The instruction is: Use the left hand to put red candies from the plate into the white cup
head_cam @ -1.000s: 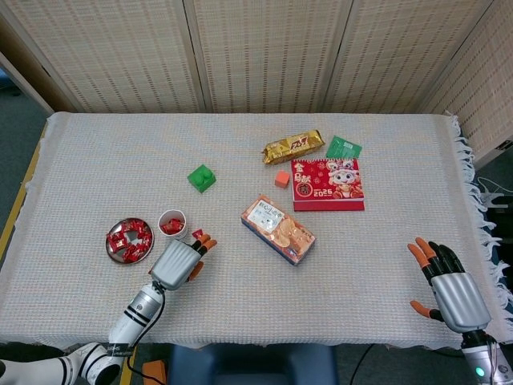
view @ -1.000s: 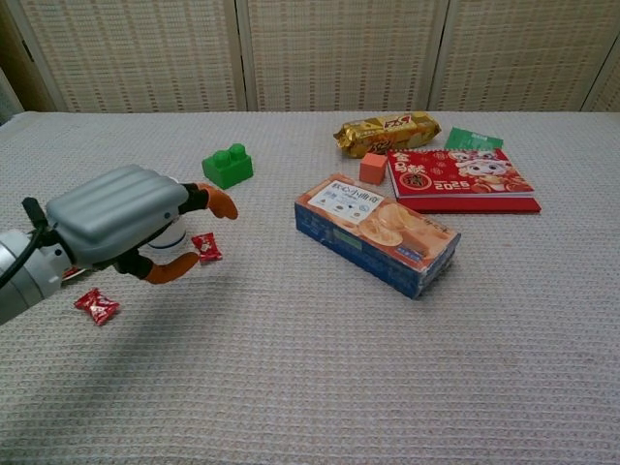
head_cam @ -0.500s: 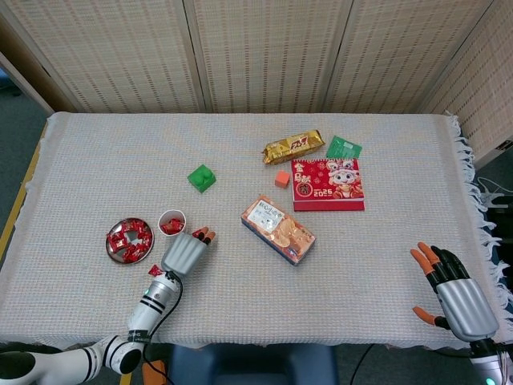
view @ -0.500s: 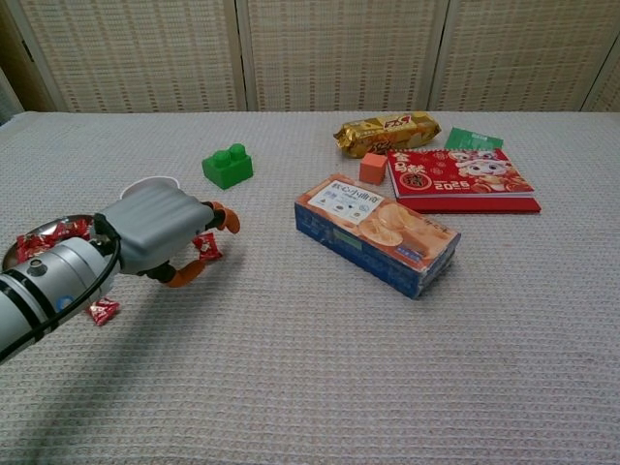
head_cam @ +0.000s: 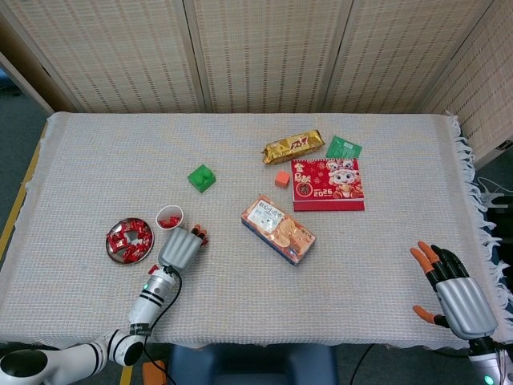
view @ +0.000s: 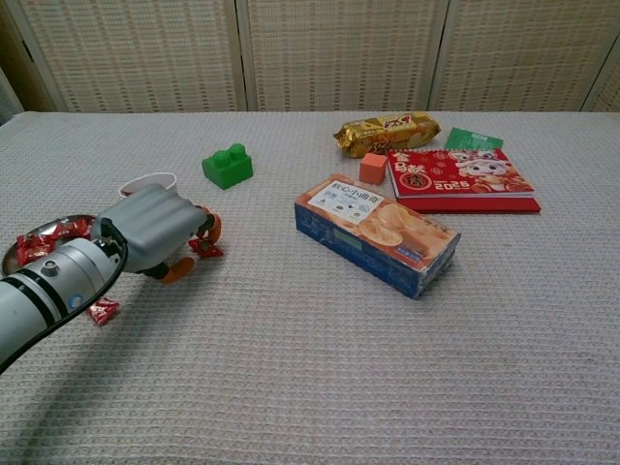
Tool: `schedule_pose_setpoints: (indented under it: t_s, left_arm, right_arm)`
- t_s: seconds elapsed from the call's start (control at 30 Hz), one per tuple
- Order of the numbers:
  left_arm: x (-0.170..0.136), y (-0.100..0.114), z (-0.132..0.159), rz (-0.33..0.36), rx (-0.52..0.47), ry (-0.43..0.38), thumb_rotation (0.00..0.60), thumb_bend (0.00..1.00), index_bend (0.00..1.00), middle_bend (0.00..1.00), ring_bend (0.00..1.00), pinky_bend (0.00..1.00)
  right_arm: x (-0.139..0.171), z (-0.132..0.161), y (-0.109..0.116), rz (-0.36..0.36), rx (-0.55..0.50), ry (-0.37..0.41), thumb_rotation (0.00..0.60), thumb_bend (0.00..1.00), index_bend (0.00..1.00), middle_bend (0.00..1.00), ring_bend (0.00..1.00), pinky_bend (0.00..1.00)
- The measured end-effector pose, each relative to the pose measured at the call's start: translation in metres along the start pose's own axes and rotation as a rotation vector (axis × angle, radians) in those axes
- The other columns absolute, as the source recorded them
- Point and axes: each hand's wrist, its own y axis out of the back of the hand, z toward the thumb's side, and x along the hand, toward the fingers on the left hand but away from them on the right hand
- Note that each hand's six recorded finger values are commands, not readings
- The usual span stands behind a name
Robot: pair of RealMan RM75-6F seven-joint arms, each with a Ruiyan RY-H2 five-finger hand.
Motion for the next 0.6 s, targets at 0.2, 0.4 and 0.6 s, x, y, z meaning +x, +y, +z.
schedule_pose_setpoints:
  t_s: [0.2,0.4,0.6]
  left_arm:
    - [-0.0003,-0.0001,0.0029,0.008,0.002,-0.009,0.600,0.45,0.36,0.35,0.81,1.00]
    - [-0.0008,0.0007,0.0059,0.024,0.002,-0.016,0.600,0.45,0.41,0.42,0.81,1.00]
    - [-0.0019,-0.0021,0.0092,0.027,0.006,-0.024,0.600,0.45,0.43,0.46,0.81,1.00]
  right_arm:
    - [-0.0005,0.0000,-0.0002,0.001,0.001,-0.002,0.600,0.02,0.00,0.00,0.00,0.10]
    - [-0.0008,-0.0001,-0.0003,0.002,0.002,-0.002,0.600,0.02,0.00,0.00,0.00,0.10]
    - [-0.0011,0.0001,-0.0006,0.003,0.002,-0.003,0.600,0.02,0.00,0.00,0.00,0.10]
